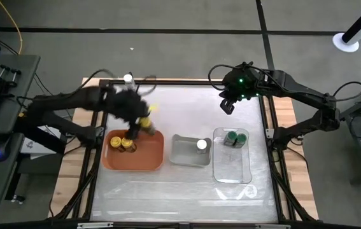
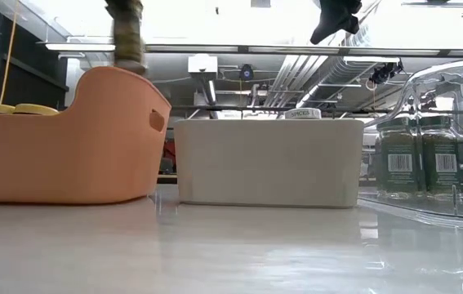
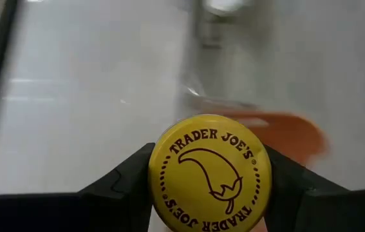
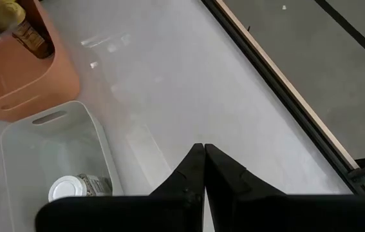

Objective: Sort spices by type
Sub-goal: Put the yellow seasoning can into the orange bin

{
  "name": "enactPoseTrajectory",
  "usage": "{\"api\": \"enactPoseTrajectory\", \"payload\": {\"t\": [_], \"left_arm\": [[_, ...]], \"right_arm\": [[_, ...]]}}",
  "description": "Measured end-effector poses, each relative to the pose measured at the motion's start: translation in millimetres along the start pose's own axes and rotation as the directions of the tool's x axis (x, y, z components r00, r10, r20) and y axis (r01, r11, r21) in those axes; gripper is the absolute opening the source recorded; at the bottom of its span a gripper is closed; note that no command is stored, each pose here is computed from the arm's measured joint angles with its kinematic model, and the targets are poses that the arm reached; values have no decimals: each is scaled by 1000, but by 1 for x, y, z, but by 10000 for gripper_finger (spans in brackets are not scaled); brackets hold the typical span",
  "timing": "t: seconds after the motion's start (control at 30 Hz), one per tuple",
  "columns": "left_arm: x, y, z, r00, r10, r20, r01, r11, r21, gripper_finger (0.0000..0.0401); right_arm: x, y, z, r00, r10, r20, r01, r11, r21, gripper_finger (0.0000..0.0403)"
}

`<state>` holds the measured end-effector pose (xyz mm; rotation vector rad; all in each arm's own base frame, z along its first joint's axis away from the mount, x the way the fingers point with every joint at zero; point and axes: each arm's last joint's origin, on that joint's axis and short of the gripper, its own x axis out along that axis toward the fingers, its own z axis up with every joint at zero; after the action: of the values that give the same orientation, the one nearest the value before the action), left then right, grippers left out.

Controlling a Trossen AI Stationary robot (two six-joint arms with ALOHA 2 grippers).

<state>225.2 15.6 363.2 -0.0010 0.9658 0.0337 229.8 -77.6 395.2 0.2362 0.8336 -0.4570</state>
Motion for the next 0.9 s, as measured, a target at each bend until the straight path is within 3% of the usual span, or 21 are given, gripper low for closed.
{"api": "enactPoseTrajectory", "payload": {"t": [0.13, 0.33, 0.53, 0.9], "left_arm": [[-4, -39, -14, 1000, -12, -19, 12, 1000, 23, 184], [41, -70, -54, 988, 53, -142, -48, 998, 40, 184], [77, -71, -75, 987, 96, -126, -96, 995, 10, 184], [99, -57, -100, 959, 185, -214, -184, 983, 27, 184]], "right_arm": [[0, 0, 0, 1000, 0, 0, 0, 1000, 0, 0], [0, 0, 0, 1000, 0, 1, 0, 1000, 0, 0], [0, 0, 0, 1000, 0, 1, 0, 1000, 3, 0], [0, 0, 0, 1000, 0, 2, -1, 999, 45, 0]]}}
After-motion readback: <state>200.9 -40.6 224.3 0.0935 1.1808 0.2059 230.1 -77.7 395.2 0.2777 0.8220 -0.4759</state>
